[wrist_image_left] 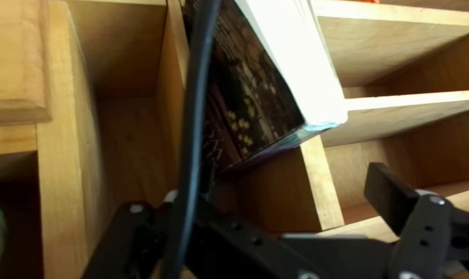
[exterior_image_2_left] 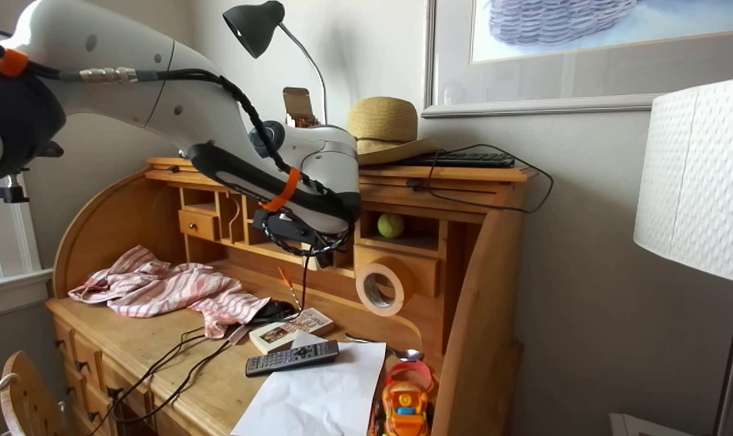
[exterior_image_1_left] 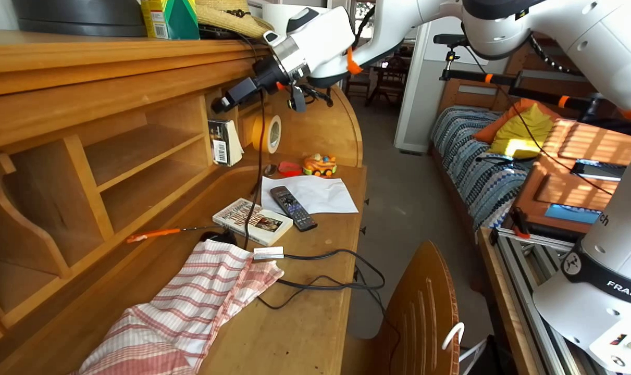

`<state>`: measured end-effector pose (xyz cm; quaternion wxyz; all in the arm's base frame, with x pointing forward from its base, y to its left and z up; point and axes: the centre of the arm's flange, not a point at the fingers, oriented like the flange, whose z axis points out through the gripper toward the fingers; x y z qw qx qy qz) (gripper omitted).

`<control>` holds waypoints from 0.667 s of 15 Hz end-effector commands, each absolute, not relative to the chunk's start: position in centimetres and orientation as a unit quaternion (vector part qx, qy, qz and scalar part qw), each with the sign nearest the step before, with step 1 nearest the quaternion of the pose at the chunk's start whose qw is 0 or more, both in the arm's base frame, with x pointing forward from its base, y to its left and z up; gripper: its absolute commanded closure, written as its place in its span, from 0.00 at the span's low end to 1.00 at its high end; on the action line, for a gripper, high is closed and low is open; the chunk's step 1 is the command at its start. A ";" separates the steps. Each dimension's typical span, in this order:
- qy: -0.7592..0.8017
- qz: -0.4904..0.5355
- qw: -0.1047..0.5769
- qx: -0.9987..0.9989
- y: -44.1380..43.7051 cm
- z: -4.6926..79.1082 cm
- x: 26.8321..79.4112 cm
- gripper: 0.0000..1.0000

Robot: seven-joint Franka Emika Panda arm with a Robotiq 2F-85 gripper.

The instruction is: Move the blue book to the right side of the shelf.

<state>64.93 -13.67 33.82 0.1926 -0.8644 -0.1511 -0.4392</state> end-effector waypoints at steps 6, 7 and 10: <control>-0.108 -0.347 0.229 -0.903 -13.5 36.4 55.5 0.00; -0.104 -0.341 0.235 -0.904 -13.6 36.8 54.1 0.00; -0.098 -0.332 0.244 -0.906 -13.6 38.1 50.0 0.00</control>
